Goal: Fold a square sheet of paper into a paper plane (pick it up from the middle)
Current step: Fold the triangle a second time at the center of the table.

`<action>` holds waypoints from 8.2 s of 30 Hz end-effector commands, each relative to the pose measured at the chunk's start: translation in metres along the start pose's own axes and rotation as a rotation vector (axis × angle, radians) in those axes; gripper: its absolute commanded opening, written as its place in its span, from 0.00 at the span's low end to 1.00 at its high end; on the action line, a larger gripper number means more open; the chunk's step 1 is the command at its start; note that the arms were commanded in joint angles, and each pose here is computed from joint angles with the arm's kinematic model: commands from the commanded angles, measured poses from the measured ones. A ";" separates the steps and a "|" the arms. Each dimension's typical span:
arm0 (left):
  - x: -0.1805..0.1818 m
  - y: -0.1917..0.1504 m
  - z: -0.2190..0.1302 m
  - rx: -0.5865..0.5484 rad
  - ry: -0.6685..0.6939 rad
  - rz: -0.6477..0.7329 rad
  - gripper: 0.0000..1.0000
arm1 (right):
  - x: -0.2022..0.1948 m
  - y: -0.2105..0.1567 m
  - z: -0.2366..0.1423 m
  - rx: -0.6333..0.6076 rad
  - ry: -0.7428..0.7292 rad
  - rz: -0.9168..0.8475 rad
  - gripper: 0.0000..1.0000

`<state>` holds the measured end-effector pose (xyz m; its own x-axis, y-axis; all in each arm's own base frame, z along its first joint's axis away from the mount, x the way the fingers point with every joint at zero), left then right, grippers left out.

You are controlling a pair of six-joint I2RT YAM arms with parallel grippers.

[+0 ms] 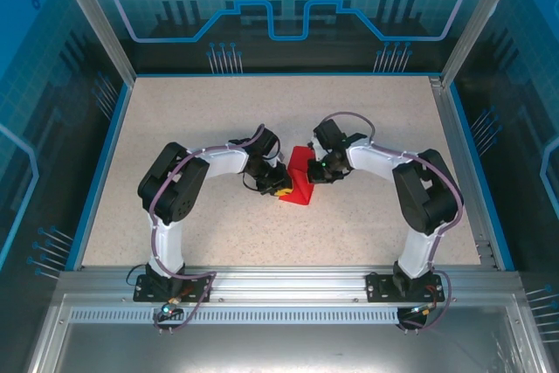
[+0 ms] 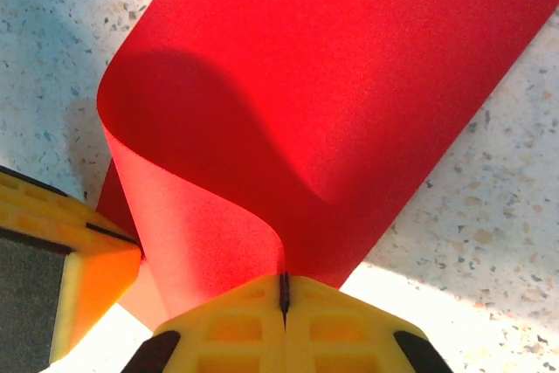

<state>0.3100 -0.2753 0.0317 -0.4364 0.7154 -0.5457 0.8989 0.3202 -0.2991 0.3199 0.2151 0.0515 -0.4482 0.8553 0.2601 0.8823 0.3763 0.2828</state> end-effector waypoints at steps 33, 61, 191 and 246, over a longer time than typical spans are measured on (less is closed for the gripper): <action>-0.003 -0.002 0.002 0.011 -0.001 0.042 0.14 | -0.002 -0.001 0.009 0.163 -0.197 -0.110 0.05; -0.004 -0.001 0.002 0.016 0.014 0.040 0.14 | -0.001 0.006 0.005 0.108 -0.214 -0.124 0.05; -0.008 0.040 0.033 -0.002 -0.227 -0.112 0.00 | 0.060 0.000 0.008 -0.013 0.272 0.089 0.04; 0.013 0.047 0.040 -0.029 -0.171 -0.152 0.00 | 0.024 -0.081 0.022 0.028 0.400 0.275 0.14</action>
<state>0.3622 -0.2980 0.0291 -0.4641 0.4646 -0.7542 0.8780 0.3539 -0.3223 0.2670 0.2269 0.0262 -0.3108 0.7016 0.6412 0.9481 0.1815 0.2609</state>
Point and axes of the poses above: each hand's point on the last joint's axis, 136 mm out from that joint toward the fingers, its own z axis out along the fingers, its own x axis along the line the jaws close on, y = z × x, the point moved 2 cm from there along -z, back along the fingers, and after that the axes turned 15 degrees about -z, right-handed, at the moved point
